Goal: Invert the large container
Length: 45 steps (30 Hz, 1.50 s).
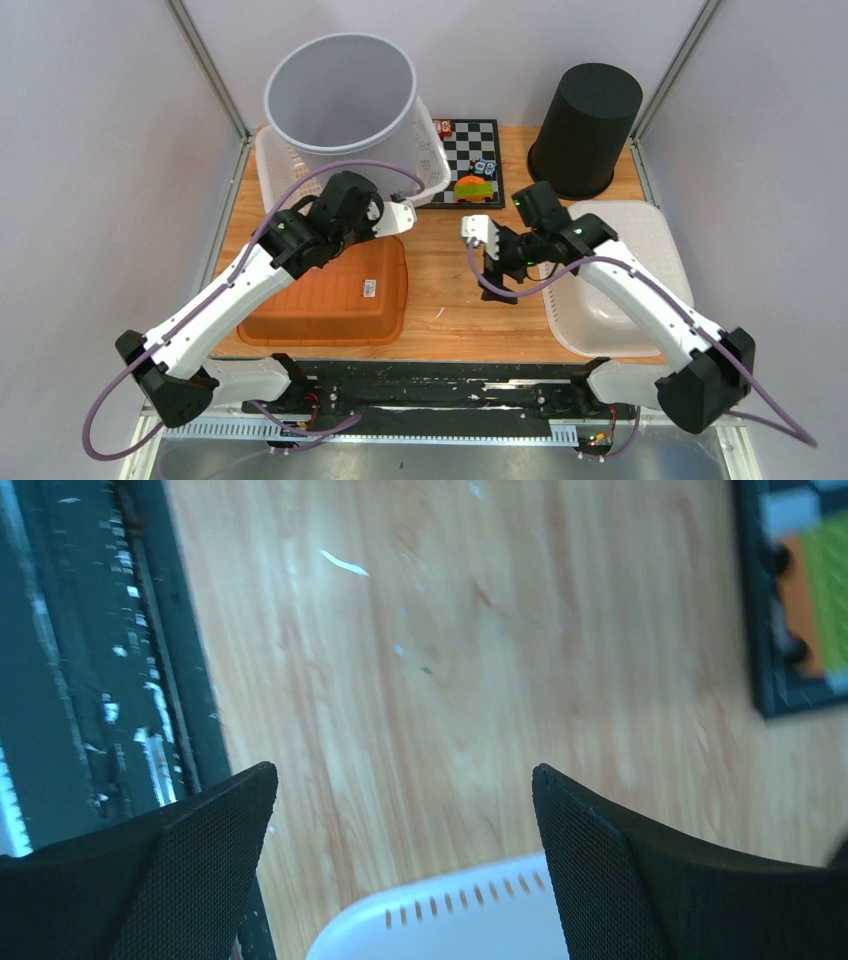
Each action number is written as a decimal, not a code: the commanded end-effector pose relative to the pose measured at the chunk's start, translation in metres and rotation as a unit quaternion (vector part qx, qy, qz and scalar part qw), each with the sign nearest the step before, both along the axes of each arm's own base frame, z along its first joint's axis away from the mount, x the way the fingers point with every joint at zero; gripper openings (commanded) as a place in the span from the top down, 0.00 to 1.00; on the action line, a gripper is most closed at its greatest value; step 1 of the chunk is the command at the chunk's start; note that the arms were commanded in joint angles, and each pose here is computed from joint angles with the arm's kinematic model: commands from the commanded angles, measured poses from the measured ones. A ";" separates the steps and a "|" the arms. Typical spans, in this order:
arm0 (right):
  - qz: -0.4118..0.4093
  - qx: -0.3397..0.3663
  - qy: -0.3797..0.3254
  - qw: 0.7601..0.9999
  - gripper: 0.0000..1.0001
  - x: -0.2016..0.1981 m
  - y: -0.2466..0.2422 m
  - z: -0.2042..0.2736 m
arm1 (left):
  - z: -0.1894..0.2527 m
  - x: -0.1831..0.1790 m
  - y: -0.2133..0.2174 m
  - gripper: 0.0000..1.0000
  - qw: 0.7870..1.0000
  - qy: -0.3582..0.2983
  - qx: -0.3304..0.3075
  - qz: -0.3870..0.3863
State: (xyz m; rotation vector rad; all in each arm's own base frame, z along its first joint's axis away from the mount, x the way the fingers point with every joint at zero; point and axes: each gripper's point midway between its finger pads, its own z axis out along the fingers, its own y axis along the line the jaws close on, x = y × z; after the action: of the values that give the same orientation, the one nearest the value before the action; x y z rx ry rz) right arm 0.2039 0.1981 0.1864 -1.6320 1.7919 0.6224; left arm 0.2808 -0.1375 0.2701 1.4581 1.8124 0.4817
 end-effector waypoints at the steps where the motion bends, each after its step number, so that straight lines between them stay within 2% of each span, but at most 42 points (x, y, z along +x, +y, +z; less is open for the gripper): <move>1: -0.076 -0.021 -0.044 0.996 0.00 0.010 -0.052 0.010 | 0.029 0.008 -0.044 1.00 0.997 -0.060 -0.037 -0.032; 6: -0.233 -0.011 -0.109 0.966 0.00 0.050 -0.112 0.039 | 0.024 -0.005 -0.087 1.00 0.995 -0.041 -0.053 -0.081; 12: -0.402 0.014 -0.168 0.900 0.00 0.080 -0.192 0.085 | 0.033 -0.007 -0.128 1.00 0.990 -0.038 -0.099 -0.099; 18: -0.488 0.041 -0.200 0.848 0.00 0.087 -0.233 0.111 | 0.031 -0.012 -0.169 1.00 0.984 -0.033 -0.135 -0.107; 22: -0.516 0.052 -0.208 0.829 0.00 0.086 -0.241 0.115 | 0.024 -0.019 -0.199 1.00 0.982 -0.032 -0.146 -0.120; 31: -0.530 0.071 -0.226 0.814 0.00 0.080 -0.243 0.123 | -0.001 -0.033 -0.237 1.00 0.980 -0.004 -0.156 -0.121; 45: -0.519 0.088 -0.224 0.821 0.00 0.079 -0.236 0.122 | -0.056 -0.045 -0.263 1.00 0.982 0.028 -0.161 -0.098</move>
State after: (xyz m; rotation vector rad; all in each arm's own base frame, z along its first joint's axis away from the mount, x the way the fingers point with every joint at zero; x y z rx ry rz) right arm 0.2853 -0.0391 0.3075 -0.4371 1.8525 -0.1339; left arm 0.2245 -0.3828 0.1972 1.5626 1.7176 0.0531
